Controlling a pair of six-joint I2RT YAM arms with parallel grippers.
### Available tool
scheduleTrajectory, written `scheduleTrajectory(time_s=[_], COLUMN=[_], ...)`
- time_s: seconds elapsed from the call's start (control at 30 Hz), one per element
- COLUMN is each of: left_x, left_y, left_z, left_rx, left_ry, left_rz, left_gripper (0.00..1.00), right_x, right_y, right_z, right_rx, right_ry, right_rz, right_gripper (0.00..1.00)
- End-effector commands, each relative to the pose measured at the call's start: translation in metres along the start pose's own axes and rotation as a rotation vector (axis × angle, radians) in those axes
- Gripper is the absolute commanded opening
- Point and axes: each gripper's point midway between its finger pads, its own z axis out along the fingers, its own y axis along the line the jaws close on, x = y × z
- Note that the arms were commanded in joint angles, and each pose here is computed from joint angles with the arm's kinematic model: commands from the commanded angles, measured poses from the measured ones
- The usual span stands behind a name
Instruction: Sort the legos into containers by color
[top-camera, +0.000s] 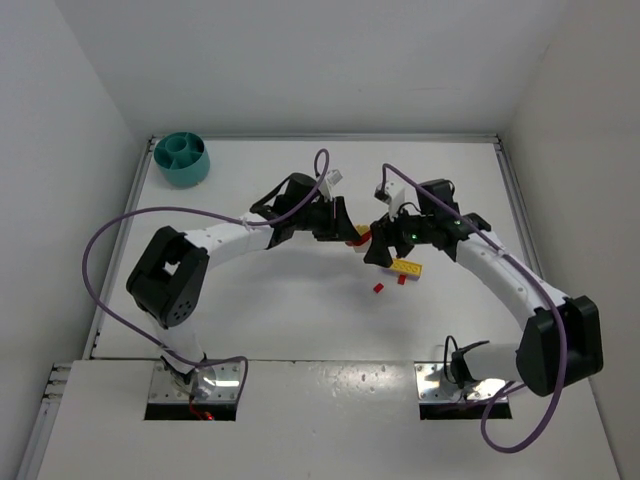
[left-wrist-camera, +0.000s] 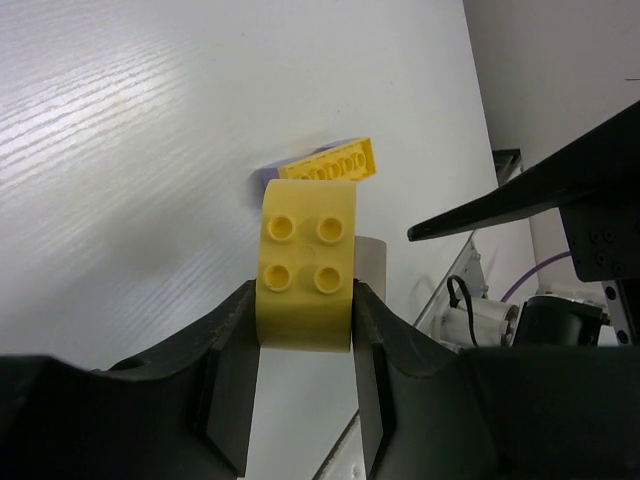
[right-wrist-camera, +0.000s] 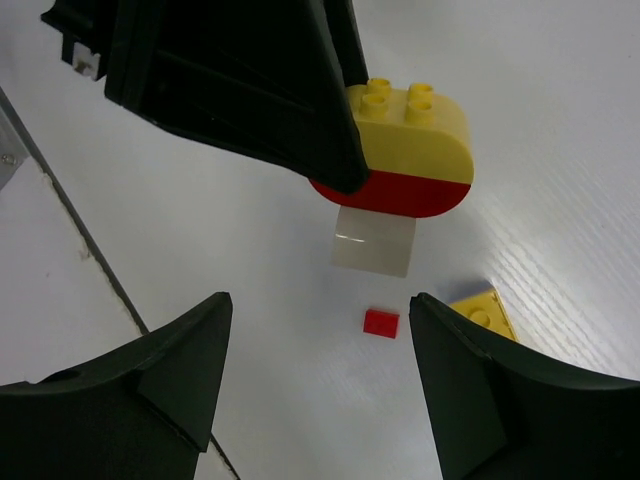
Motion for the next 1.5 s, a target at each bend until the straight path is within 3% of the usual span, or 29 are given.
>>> scheduleTrajectory(time_s=[0.0,0.37,0.47,0.67,0.7,0.83,1.13,1.3,1.47], left_x=[-0.018,-0.013,-0.011,-0.007,-0.003,-0.007,-0.078,-0.079,-0.050], left_y=[-0.019,-0.028,-0.033,-0.038,-0.034,-0.033,-0.011,-0.007,0.005], left_z=[-0.003,-0.001,0.000,0.001,0.002,0.005,0.025,0.034,0.034], left_rx=[0.042,0.081,0.091,0.109,0.102,0.099,0.011,0.017,0.005], left_ry=[-0.038,-0.023,-0.022,-0.015,-0.007,-0.017,-0.160,-0.161,-0.117], left_rz=[-0.007,-0.021,-0.021,-0.030,-0.036,-0.034,-0.014,-0.024,-0.039], left_gripper=[0.01,0.00,0.00,0.00,0.00,0.00,0.00,0.00,0.00], right_x=[-0.013,-0.006,-0.006,0.002,0.003,0.016,0.068,0.080,0.081], right_y=[-0.004,-0.023,-0.027,-0.033,-0.033,-0.024,-0.042,-0.066,-0.104], right_z=[0.011,0.027,0.028,0.032,0.032,0.025,-0.009,-0.018,-0.020], right_rx=[0.017,0.114,0.135,0.176,0.176,0.147,0.300,0.432,0.546], right_ry=[-0.034,-0.024,-0.031,-0.023,-0.023,0.004,0.133,0.194,0.250], right_rz=[0.013,0.028,0.033,0.028,0.028,-0.015,-0.056,0.006,0.137], right_gripper=[0.72,0.72,0.64,0.32,0.22,0.06,0.00,0.00,0.00])
